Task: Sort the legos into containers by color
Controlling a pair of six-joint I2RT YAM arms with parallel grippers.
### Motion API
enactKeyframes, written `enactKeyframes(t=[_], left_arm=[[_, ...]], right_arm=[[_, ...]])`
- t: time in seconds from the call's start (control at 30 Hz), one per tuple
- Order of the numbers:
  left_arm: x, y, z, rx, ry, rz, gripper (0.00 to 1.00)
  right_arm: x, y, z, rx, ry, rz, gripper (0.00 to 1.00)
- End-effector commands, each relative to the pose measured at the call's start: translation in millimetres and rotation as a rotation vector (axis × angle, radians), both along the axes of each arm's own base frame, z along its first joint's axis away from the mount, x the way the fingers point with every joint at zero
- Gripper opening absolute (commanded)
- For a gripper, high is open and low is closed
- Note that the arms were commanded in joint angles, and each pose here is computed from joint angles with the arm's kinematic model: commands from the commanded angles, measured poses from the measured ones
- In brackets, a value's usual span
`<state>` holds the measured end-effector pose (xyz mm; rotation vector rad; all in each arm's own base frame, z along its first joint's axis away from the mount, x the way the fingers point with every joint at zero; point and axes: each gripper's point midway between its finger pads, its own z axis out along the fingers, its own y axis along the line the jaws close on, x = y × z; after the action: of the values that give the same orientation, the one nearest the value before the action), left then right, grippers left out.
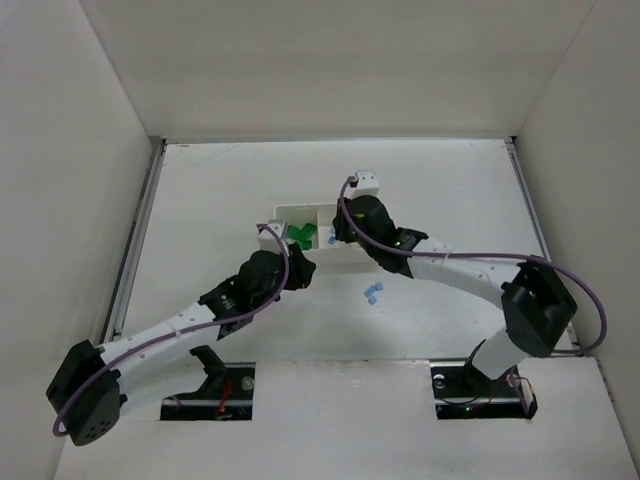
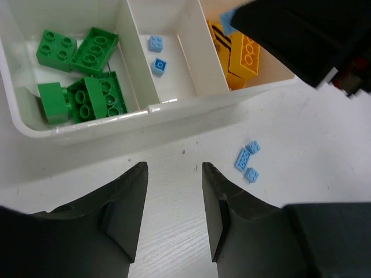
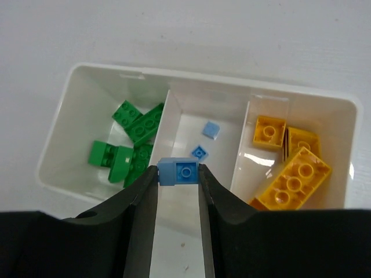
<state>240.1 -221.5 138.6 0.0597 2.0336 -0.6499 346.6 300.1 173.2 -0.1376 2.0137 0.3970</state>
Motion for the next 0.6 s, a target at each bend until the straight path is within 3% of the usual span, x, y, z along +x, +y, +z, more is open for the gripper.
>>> enactKeyframes(t=[0.0, 0.37, 0.47, 0.57], left_arm=[[-12.2, -8.9, -0.6, -0.032, 0.0, -0.039, 0.4], [-39.3, -60.3, -14.0, -0.004, -0.005, -0.196, 0.41], [-43.7, -76.0, -17.5, 0.003, -0.003, -0.231, 0.41], [-50.4, -97.5, -20.1, 0.003, -0.005, -0.276, 0.4]], right_arm=[[20.9, 18.7, 10.9, 0.032, -0.043, 0.026, 0.37], [35.5, 12.7, 19.1, 0.059, -0.061, -0.007, 0.54], [30.8, -4.6, 23.5, 0.074, -0.072, -0.048, 0.5], [19.5, -33.6, 22.0, 0.104, -0.075, -0.11, 0.36]])
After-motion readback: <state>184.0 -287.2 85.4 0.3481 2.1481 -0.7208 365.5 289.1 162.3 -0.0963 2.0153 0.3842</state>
